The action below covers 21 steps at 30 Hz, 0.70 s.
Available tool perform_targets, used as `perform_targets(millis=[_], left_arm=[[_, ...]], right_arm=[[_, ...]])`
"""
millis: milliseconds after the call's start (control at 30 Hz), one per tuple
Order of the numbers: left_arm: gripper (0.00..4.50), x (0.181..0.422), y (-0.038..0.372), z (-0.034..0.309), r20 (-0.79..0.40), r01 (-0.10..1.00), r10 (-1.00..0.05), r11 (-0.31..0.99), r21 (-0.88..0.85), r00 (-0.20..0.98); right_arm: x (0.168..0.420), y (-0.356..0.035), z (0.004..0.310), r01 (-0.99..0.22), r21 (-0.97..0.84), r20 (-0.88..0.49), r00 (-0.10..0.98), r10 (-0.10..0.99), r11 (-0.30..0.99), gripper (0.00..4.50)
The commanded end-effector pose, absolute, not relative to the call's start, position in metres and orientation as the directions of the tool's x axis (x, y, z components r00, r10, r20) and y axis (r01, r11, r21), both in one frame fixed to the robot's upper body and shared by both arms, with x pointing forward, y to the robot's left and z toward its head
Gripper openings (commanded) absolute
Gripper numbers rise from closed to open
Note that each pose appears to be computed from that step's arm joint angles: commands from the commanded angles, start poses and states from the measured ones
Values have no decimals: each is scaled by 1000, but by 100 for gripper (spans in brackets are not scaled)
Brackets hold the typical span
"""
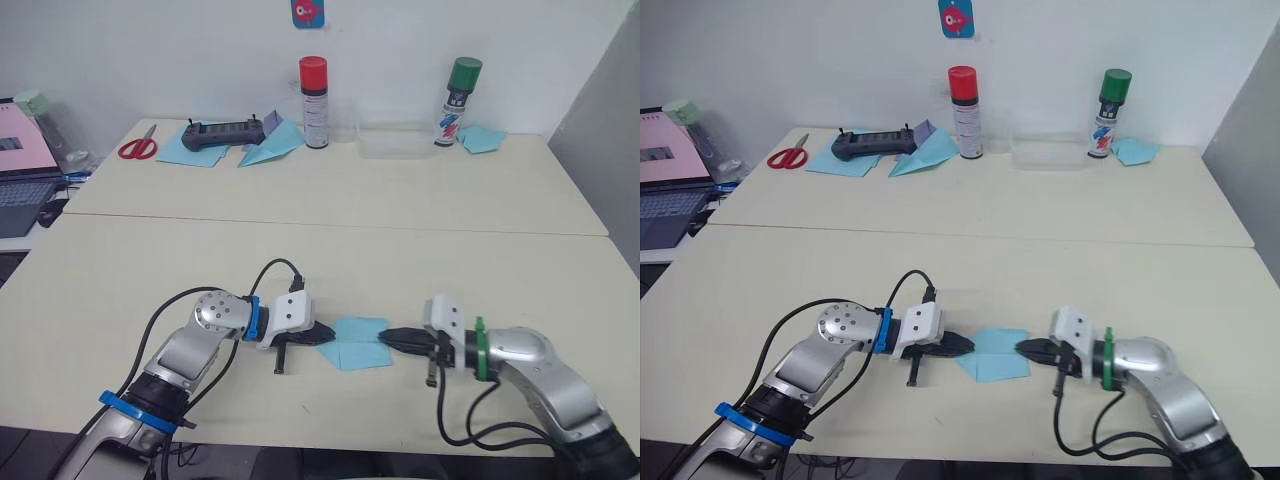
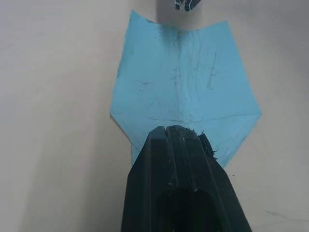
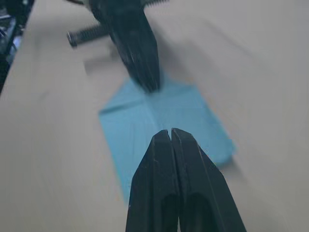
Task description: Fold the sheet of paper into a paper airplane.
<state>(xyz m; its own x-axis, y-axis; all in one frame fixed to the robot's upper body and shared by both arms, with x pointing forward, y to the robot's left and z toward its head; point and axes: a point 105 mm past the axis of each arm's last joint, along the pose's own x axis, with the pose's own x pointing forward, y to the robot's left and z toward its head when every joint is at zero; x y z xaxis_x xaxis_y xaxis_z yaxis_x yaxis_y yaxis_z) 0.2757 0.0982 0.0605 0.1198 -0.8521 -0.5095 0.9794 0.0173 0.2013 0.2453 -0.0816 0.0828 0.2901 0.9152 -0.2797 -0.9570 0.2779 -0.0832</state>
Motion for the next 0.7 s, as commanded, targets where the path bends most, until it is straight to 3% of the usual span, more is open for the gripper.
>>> perform_targets(millis=[33,300,567,700], left_arm=[[0,271,112,29,-606,992,-788,51,115,111],[0,270,117,37,-589,990,-796,88,114,138],[0,256,173,32,-666,978,-717,169,121,206],[0,261,176,57,-621,967,-742,178,181,253]], right_arm=[[258,-68,76,-949,-134,-313,313,897,284,6],[268,-80,36,-950,-183,-490,312,814,254,6],[265,-85,33,-950,-169,-486,312,816,263,6],[263,-83,37,-952,-138,-465,306,830,274,6]])
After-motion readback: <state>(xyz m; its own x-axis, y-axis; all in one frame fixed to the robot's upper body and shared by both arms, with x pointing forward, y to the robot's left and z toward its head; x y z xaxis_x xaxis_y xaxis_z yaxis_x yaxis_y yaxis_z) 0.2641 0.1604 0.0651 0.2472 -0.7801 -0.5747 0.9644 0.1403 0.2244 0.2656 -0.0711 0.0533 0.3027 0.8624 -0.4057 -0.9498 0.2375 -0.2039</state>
